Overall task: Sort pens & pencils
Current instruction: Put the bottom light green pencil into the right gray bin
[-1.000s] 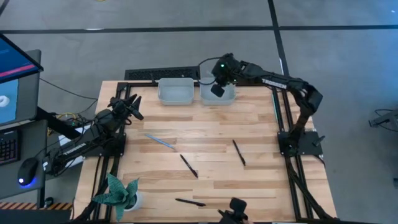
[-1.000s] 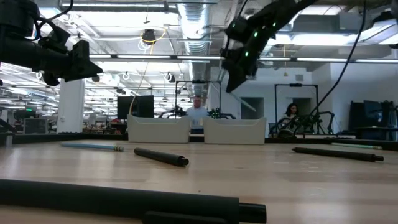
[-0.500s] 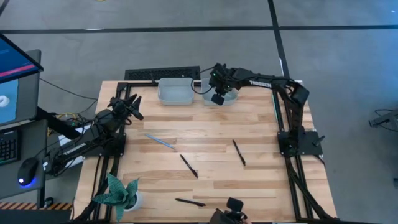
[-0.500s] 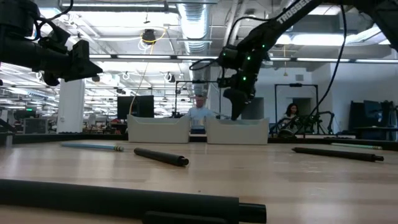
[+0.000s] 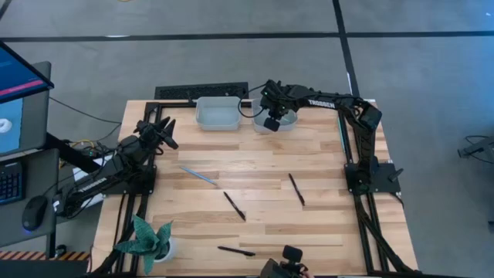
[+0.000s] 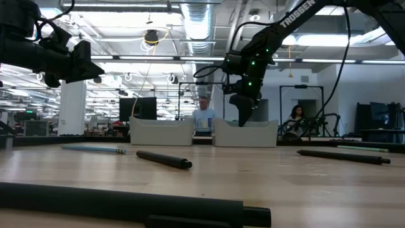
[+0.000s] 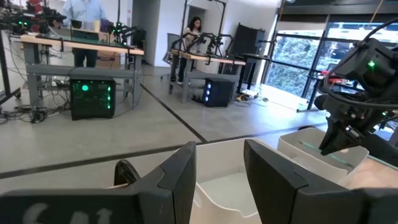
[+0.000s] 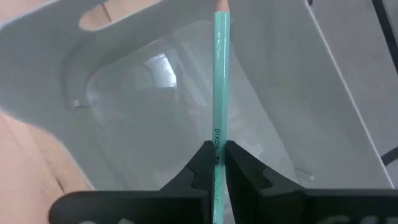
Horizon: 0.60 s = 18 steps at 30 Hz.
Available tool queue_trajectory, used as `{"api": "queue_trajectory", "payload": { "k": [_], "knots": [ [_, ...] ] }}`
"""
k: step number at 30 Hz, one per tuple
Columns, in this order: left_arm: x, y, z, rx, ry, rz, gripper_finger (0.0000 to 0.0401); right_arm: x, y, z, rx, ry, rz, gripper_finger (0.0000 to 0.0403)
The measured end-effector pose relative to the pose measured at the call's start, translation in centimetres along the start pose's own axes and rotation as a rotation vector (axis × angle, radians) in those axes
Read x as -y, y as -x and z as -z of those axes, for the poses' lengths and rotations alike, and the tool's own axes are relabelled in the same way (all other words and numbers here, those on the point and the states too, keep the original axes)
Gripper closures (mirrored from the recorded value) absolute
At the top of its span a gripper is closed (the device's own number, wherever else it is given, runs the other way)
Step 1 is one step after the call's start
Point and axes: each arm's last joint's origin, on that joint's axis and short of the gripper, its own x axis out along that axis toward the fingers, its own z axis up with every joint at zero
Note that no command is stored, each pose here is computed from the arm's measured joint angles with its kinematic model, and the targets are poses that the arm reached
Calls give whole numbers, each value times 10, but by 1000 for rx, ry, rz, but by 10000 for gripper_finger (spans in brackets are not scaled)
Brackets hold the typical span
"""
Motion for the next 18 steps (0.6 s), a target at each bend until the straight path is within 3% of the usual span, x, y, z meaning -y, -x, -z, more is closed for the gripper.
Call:
{"api": "queue_trajectory", "payload": {
  "k": [18],
  "knots": [
    [0, 0, 0, -1, 0, 5, 275, 0, 0, 0, 2, 0, 0, 331]
  ]
}}
